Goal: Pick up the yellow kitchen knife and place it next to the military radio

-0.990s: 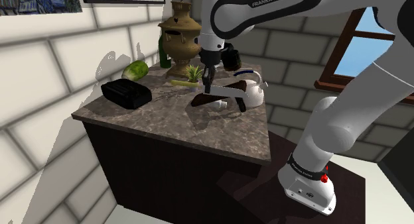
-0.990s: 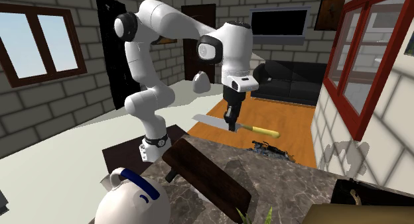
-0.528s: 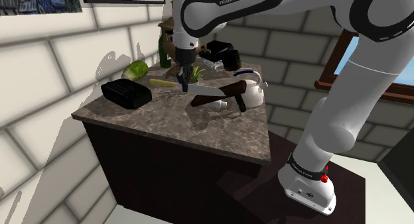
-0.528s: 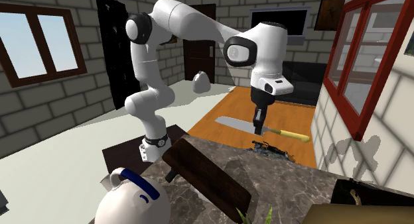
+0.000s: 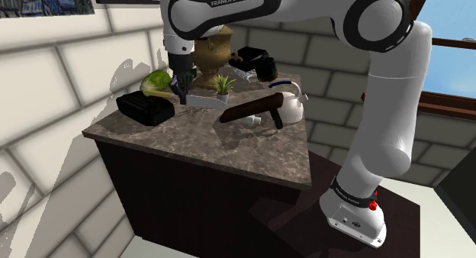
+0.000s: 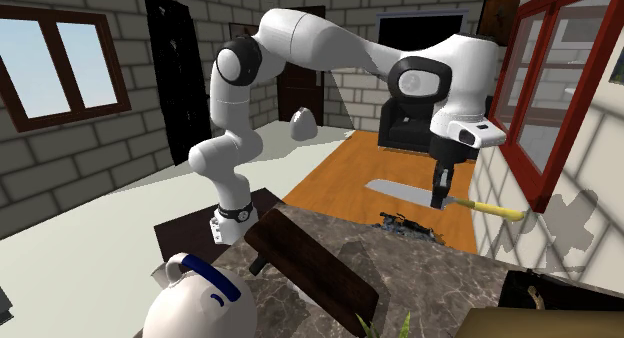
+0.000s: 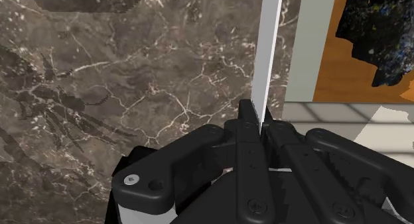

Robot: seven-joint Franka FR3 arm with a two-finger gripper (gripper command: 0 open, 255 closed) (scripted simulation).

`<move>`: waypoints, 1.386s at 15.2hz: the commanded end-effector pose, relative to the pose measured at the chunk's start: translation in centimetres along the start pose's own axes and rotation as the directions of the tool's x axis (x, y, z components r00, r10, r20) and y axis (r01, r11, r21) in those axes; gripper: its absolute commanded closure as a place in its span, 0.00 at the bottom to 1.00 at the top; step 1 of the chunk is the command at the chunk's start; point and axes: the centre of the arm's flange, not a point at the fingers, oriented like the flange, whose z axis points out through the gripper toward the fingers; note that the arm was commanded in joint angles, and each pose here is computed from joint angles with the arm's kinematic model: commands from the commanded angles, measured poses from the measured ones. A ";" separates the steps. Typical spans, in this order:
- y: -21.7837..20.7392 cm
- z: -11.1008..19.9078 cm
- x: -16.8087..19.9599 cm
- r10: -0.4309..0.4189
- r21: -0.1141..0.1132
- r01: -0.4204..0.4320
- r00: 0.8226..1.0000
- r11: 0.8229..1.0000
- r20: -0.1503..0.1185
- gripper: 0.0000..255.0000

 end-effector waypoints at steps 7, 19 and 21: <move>-0.2 3.7 1.9 0.001 0.000 -0.001 1.000 1.000 0.001 1.00; 0.1 10.0 1.9 0.001 0.000 -0.001 1.000 1.000 0.001 1.00; 0.1 11.0 1.9 0.001 0.000 -0.001 1.000 1.000 0.001 1.00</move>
